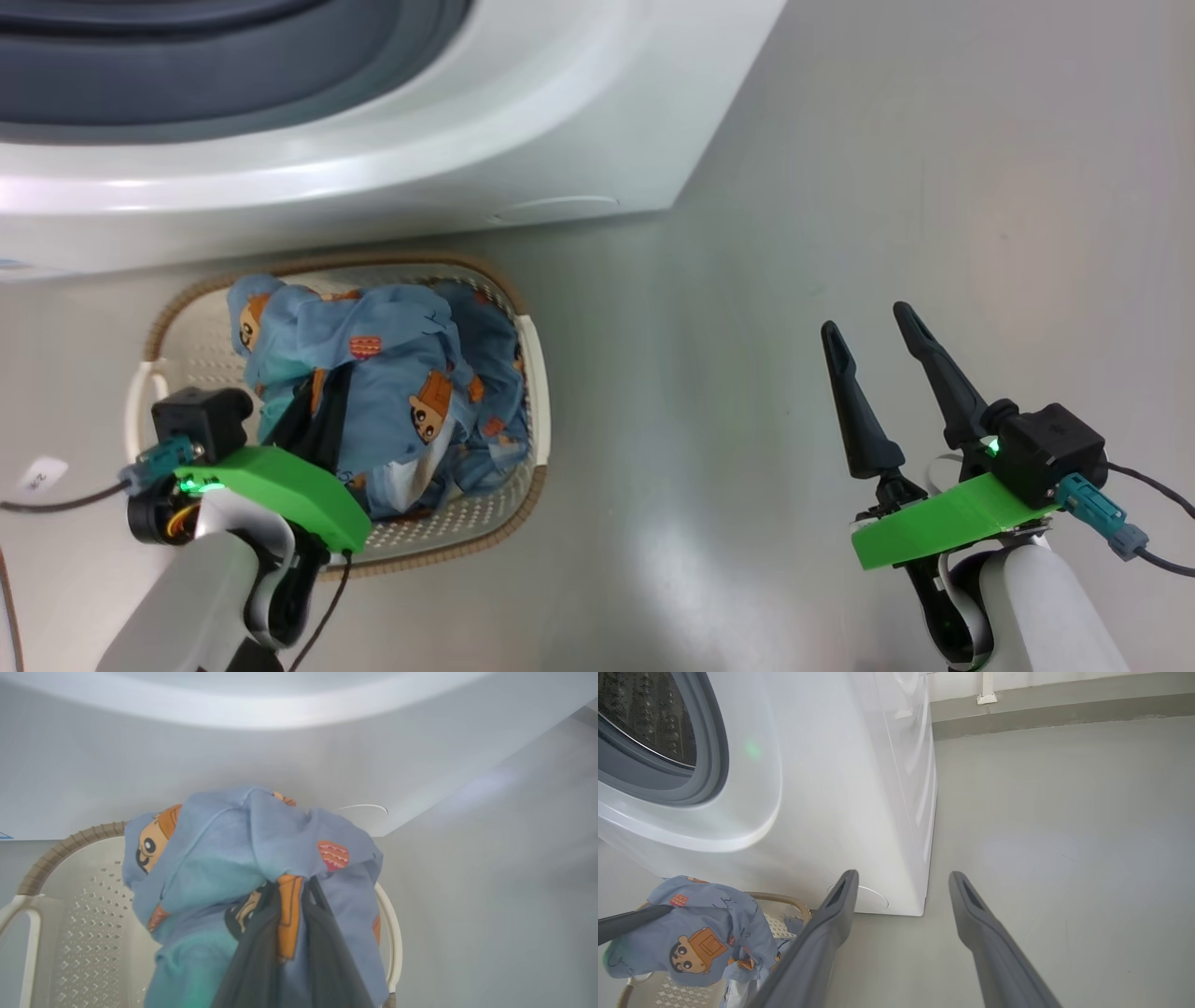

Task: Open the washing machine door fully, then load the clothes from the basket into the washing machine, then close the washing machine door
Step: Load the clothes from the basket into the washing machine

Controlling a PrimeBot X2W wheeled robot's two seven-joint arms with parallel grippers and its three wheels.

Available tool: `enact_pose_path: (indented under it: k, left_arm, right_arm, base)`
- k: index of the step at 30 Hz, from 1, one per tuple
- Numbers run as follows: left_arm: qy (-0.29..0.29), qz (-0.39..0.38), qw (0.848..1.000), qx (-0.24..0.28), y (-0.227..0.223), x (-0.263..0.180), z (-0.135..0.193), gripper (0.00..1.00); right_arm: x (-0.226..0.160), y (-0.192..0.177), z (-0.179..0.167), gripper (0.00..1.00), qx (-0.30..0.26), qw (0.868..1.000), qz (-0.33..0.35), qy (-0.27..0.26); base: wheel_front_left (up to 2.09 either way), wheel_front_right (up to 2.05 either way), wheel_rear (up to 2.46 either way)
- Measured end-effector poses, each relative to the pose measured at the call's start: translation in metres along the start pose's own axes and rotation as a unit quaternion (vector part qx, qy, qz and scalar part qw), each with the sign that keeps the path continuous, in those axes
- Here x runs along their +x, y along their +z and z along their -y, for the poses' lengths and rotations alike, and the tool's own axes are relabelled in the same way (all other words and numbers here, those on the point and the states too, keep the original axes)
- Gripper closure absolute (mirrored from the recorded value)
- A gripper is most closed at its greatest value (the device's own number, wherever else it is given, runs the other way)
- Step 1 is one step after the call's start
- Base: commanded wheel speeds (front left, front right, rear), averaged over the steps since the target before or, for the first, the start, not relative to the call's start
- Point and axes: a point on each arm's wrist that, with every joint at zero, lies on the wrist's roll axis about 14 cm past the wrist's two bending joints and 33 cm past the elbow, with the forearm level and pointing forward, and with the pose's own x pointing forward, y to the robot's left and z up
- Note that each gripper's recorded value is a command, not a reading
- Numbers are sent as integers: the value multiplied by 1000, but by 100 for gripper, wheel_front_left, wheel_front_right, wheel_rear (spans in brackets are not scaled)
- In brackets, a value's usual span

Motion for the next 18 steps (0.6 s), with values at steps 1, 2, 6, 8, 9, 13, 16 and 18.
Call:
enact_pose_path:
  k: [1,2,6,8,9,13,16,18]
  left_arm:
    - [0,10,1000,3,6,-3,1,100]
    - [2,22,1000,2,12,-7,2,100]
    - [9,59,998,-1,33,-22,4,100]
    - [12,77,997,4,43,-31,5,100]
    - [12,87,996,8,49,-35,6,100]
    - [17,133,991,15,74,-52,10,100]
    - [24,166,985,24,92,-69,11,100]
    - [26,190,981,31,105,-81,13,100]
  right_arm:
    - [0,3,-2,0,0,1000,3,3]
    - [0,6,-4,0,0,1000,7,5]
    - [-1,19,-7,0,-1,1000,22,7]
    - [-3,25,-7,0,-1,1000,29,6]
    - [-4,28,-8,0,-2,999,32,6]
    - [-12,37,-11,0,-3,999,40,7]
    - [-21,46,-5,0,-5,999,51,-5]
    - [-27,52,-3,0,-7,998,57,-9]
  base:
    - [0,0,0]
    - [0,0,0]
    - [0,0,0]
    - [0,0,0]
    - [0,0,0]
    - [0,0,0]
    - [0,0,0]
    - [0,0,0]
